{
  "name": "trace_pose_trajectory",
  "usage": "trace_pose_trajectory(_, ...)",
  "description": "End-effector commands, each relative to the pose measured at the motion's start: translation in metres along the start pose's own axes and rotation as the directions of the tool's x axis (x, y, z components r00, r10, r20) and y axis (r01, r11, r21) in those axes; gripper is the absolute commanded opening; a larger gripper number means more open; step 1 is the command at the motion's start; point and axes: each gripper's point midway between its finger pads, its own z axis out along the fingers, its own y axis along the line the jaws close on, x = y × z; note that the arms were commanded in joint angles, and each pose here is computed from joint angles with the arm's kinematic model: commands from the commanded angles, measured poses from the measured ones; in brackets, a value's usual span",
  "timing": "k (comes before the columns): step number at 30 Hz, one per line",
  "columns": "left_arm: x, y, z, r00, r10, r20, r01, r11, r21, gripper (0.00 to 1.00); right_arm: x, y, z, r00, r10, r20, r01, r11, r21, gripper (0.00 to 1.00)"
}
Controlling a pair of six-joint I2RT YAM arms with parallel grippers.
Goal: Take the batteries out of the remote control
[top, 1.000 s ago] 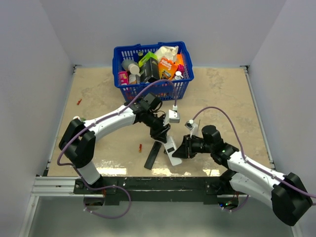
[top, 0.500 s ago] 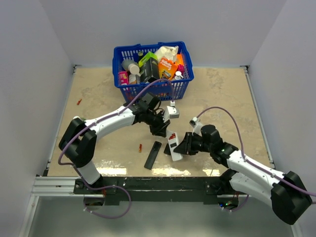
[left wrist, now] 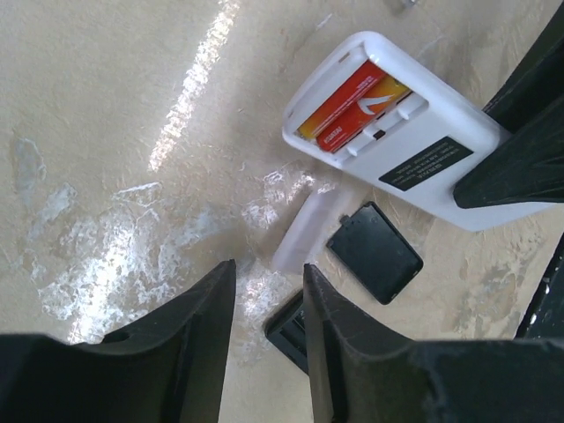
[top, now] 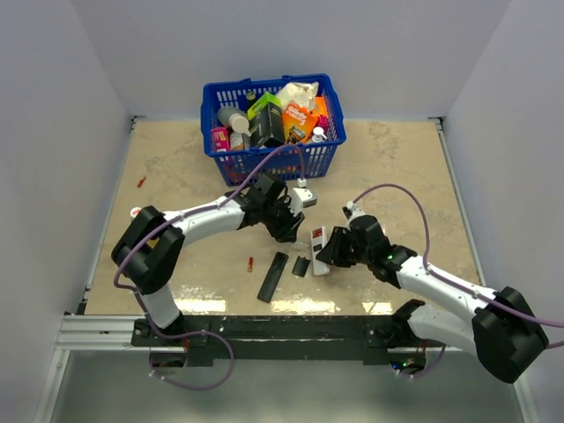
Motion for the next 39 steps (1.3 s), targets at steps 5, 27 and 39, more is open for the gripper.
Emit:
trace_pose_trajectory(5,-0.043,0.014,-0.026,0.985,-0.016,0.174,0.038,0.992,-0.124,0.53,-0.012,-0.008,-0.001,0.999,-0.024,0.045,0.022,0.998,0.056,0.0)
trace_pose_trajectory(27,-0.067,-0.005,-0.151,0.827,-0.219,0.517,0.38,0.896,-0.229,0.99,0.031,-0.007,-0.05,0.976,0.219,-0.003,-0.219,0.975,-0.021,0.0)
trace_pose_trajectory(39,-0.054,-0.014,-0.156,0.839,-0.236,0.491,0.381,0.898,-0.219,0.96,0.049,-0.03,-0.04,0.923,0.384,0.038,-0.384,0.923,-0.006,0.12)
